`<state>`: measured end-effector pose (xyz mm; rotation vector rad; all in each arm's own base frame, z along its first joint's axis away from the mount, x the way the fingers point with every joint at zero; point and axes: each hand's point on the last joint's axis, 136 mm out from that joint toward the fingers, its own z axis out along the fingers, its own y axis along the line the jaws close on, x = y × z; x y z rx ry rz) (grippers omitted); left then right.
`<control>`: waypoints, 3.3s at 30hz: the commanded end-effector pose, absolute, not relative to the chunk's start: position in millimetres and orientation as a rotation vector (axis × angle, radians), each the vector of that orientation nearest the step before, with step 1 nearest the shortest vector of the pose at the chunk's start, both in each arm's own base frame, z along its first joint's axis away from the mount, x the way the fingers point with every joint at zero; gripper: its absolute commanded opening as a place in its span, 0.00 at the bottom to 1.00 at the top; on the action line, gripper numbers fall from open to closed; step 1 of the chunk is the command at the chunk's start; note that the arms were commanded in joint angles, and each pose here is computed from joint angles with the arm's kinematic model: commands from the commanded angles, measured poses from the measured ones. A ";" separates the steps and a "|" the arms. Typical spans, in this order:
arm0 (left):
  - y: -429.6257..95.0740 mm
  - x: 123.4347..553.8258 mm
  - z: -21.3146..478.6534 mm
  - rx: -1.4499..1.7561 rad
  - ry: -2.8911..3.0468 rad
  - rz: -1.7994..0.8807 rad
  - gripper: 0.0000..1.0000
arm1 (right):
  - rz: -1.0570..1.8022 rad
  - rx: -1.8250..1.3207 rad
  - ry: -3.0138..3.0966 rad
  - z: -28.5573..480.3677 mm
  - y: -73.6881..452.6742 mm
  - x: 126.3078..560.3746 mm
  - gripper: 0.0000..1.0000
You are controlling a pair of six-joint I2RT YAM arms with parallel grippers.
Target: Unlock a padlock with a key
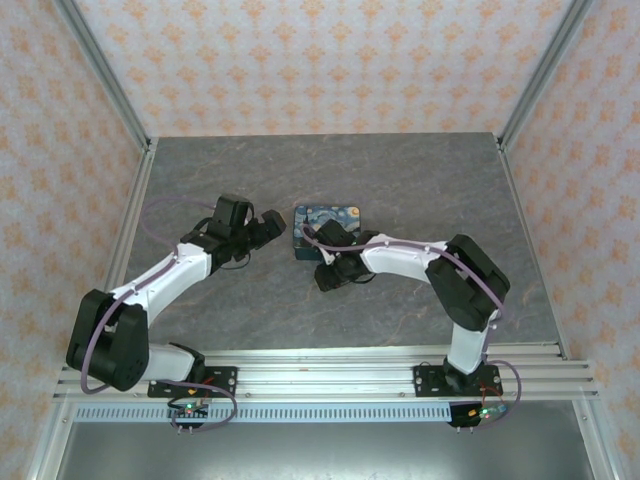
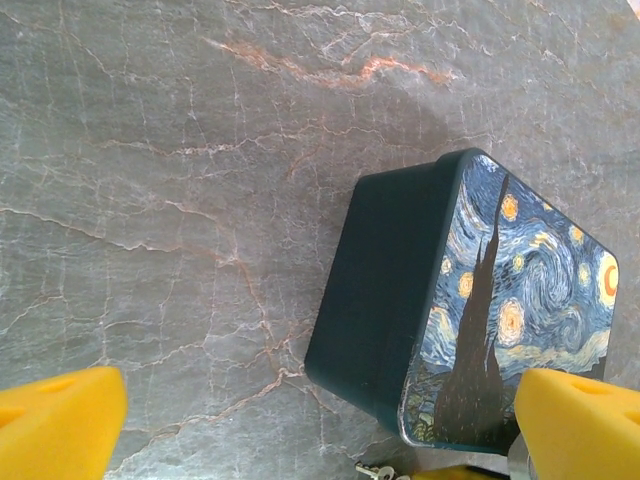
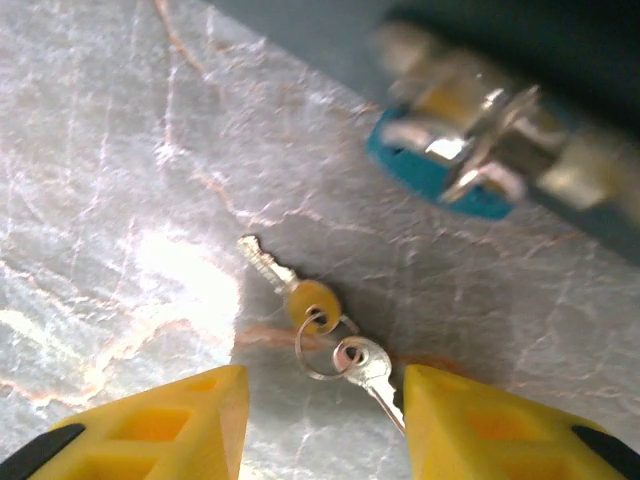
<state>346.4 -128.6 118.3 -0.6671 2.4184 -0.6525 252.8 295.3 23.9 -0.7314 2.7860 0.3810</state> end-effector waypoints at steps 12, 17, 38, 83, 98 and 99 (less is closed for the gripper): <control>-131.7 352.7 117.8 -0.687 2.403 -0.677 1.00 | 0.195 -0.661 2.702 35.6 283.3 272.2 0.46; -132.4 353.0 118.6 -0.682 2.402 -0.680 1.00 | 0.245 -0.699 2.729 29.3 291.2 267.2 0.46; -111.9 347.0 121.8 -0.831 2.411 -0.555 1.00 | 0.181 -0.755 2.791 4.1 293.8 249.7 0.31; -237.5 341.4 162.5 -0.751 2.334 -1.320 0.74 | 1.210 -0.173 2.347 169.5 278.9 277.0 0.00; -280.9 343.2 162.3 -1.068 2.287 -1.516 0.57 | 1.306 -0.106 2.263 194.5 289.7 290.2 0.00; -283.7 343.7 161.9 -1.078 2.282 -1.530 0.57 | 1.311 -0.107 2.259 195.4 290.6 290.6 0.00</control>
